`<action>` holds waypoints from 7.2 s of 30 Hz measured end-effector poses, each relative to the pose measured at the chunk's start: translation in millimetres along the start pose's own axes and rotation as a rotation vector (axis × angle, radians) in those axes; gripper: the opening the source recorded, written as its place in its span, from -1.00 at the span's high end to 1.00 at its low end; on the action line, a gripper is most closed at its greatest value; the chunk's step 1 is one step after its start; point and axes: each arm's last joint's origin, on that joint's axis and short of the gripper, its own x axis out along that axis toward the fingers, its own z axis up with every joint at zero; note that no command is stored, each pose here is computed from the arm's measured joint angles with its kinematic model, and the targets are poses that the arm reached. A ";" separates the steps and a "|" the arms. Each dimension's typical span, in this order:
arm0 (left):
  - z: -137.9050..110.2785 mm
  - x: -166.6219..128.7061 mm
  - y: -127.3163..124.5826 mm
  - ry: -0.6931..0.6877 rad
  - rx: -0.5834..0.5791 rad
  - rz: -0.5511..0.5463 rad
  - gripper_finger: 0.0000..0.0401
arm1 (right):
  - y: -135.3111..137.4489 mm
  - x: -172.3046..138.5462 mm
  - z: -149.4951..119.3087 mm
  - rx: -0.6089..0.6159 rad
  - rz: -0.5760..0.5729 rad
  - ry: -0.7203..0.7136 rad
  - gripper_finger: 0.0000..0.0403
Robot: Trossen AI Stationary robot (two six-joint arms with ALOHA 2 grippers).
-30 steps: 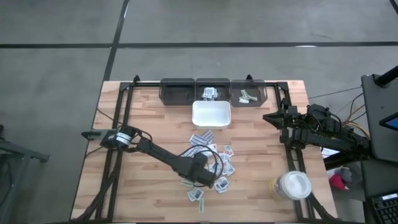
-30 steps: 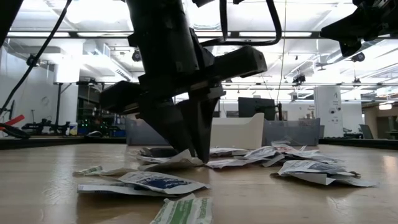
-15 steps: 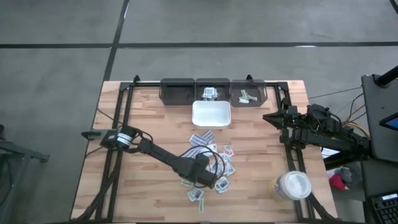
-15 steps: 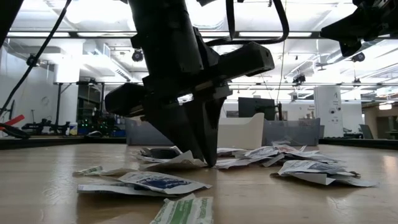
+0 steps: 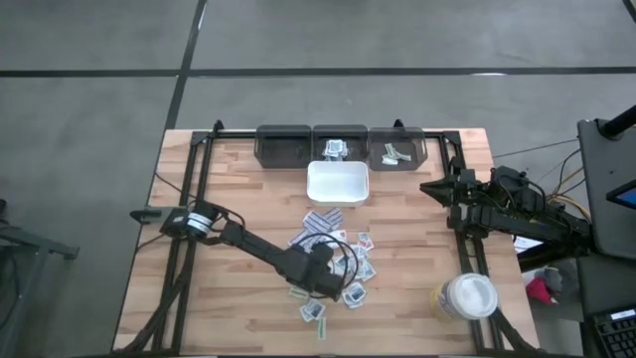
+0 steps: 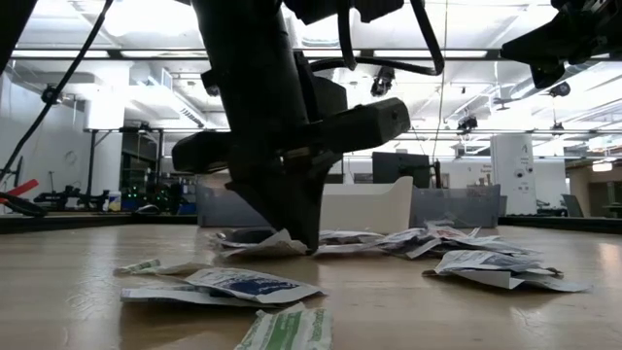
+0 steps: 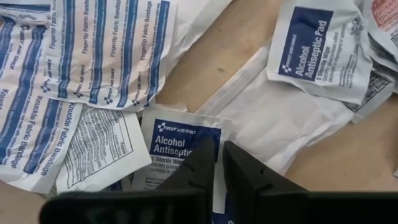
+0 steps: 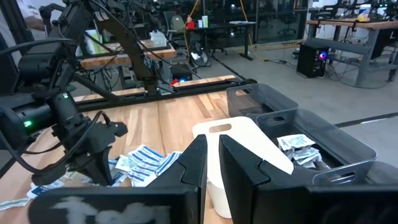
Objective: Pick & Place First Aid Supplies
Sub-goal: Put the blue alcohol pad into the middle gray bin
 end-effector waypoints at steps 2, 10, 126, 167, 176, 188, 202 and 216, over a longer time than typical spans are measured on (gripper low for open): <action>0.4 -0.4 -0.3 -0.001 0.004 -0.001 0.92 | 0.0 0.1 -0.1 0.000 0.000 0.000 0.81; 3.7 -3.4 -3.3 -0.014 0.015 -0.007 1.00 | 0.0 0.0 0.0 0.000 0.000 0.000 0.81; 344.1 62.4 172.7 -0.252 0.397 -0.168 0.80 | 0.0 0.0 0.0 0.003 0.000 -0.001 0.81; 118.6 -123.2 -8.2 0.229 0.266 -0.444 0.38 | 0.0 0.0 -0.3 0.004 0.002 0.004 0.81; 66.0 -97.9 -11.8 0.341 0.289 -0.334 0.38 | 0.0 0.0 -0.3 0.004 0.001 0.003 0.81; 10.7 -75.0 -21.3 0.248 0.882 -0.457 0.38 | 0.0 -0.1 -0.3 0.001 -0.001 0.003 0.81; -9.9 -57.5 -21.6 0.222 0.928 -0.504 0.39 | 0.0 -0.1 -0.3 0.004 0.000 0.003 0.81; -16.6 -51.2 -22.3 0.160 0.992 -0.437 0.39 | 0.0 -0.1 -0.3 0.004 0.000 0.003 0.81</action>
